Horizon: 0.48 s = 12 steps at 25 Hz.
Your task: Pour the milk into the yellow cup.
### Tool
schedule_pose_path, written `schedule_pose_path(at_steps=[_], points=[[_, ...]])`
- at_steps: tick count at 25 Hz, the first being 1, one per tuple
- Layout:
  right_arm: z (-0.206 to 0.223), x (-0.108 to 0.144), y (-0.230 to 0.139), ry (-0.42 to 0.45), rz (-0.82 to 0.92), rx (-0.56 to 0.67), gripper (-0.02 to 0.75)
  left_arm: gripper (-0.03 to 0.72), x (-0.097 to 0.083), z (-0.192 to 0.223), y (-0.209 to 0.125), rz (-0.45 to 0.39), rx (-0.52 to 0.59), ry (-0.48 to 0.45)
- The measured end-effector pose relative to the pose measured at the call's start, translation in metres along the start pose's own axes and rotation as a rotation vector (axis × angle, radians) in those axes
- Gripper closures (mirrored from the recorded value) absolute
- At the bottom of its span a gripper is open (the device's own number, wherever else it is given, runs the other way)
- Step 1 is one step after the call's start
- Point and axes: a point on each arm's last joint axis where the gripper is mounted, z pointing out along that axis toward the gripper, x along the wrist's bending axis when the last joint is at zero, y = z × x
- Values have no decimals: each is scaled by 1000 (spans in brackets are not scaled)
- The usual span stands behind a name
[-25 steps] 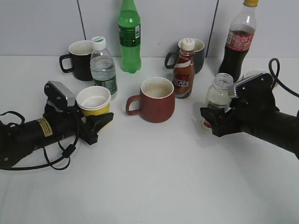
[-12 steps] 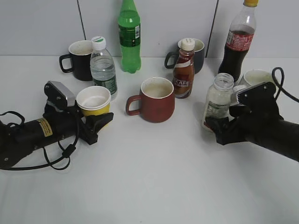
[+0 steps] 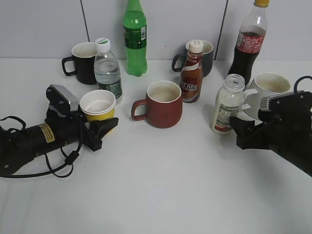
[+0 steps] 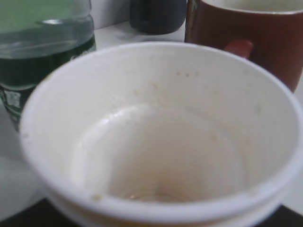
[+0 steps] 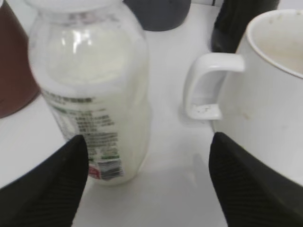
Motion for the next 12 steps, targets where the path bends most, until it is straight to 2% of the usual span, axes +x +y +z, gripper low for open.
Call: schedule_pose_path(at_steps=[5, 12], points=[[-11, -4, -7, -55, 24, 19, 145, 251, 0, 0, 0, 0, 0, 0], [-9, 8, -5, 71, -14, 3, 145, 251, 0, 0, 0, 0, 0, 0]])
